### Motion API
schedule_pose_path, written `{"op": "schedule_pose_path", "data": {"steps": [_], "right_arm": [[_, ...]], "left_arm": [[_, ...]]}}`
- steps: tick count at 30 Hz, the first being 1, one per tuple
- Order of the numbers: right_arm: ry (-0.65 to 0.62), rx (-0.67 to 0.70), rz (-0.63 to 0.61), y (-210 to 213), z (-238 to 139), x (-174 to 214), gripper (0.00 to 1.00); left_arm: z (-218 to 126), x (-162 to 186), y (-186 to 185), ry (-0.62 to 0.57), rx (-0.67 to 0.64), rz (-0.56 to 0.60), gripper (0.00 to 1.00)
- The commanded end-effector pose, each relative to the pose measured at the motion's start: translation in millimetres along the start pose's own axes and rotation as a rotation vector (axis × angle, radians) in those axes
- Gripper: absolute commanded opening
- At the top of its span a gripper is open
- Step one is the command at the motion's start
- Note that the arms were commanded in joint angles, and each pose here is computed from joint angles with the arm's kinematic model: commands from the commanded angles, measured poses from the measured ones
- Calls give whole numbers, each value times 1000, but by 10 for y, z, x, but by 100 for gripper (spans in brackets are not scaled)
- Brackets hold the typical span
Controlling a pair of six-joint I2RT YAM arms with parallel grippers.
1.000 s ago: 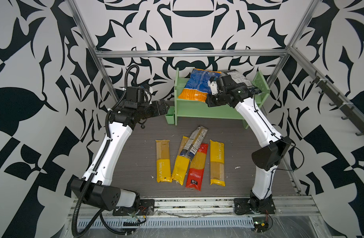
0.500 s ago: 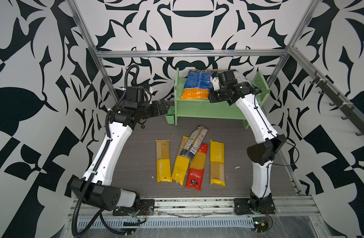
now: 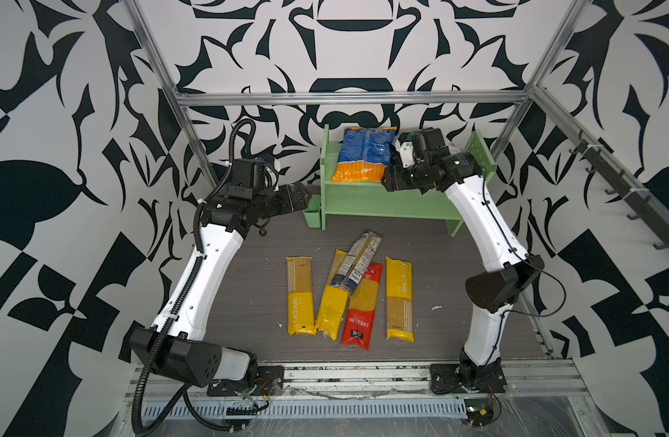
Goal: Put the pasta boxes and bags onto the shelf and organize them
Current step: 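Open the right gripper and withdraw both grippers toward the spaghetti packs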
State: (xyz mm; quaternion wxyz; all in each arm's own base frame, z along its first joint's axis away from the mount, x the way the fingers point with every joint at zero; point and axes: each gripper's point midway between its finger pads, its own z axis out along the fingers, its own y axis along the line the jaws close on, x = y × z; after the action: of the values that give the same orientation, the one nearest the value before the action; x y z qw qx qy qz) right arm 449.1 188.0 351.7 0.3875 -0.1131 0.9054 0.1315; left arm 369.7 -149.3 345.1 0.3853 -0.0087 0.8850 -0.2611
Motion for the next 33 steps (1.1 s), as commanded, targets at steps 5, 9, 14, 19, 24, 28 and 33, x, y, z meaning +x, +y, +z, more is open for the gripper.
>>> {"op": "schedule_pose_path", "data": {"steps": [5,9,14,19,24,28,33], "right_arm": [[-75,37,-49,187,-469,134,100],[-38,100,28,99,-527,377,100],[70,123,85,78,-562,748,100],[24,110,52,116,-717,986,100],[25,209,62,-125,-773,1272,100],[34,240,96,-240,-722,1551,100],[177,186,96,-141,-579,1839,98]], "left_arm": [[163,215,170,86,-50,-34,99],[244,341,170,73,-27,-9,99],[353,482,211,83,-46,18,99],[510,700,165,113,-60,83,99],[643,950,54,159,-62,159,99],[738,1126,-9,182,-47,169,99],[900,1496,-55,199,-39,197,99]]}}
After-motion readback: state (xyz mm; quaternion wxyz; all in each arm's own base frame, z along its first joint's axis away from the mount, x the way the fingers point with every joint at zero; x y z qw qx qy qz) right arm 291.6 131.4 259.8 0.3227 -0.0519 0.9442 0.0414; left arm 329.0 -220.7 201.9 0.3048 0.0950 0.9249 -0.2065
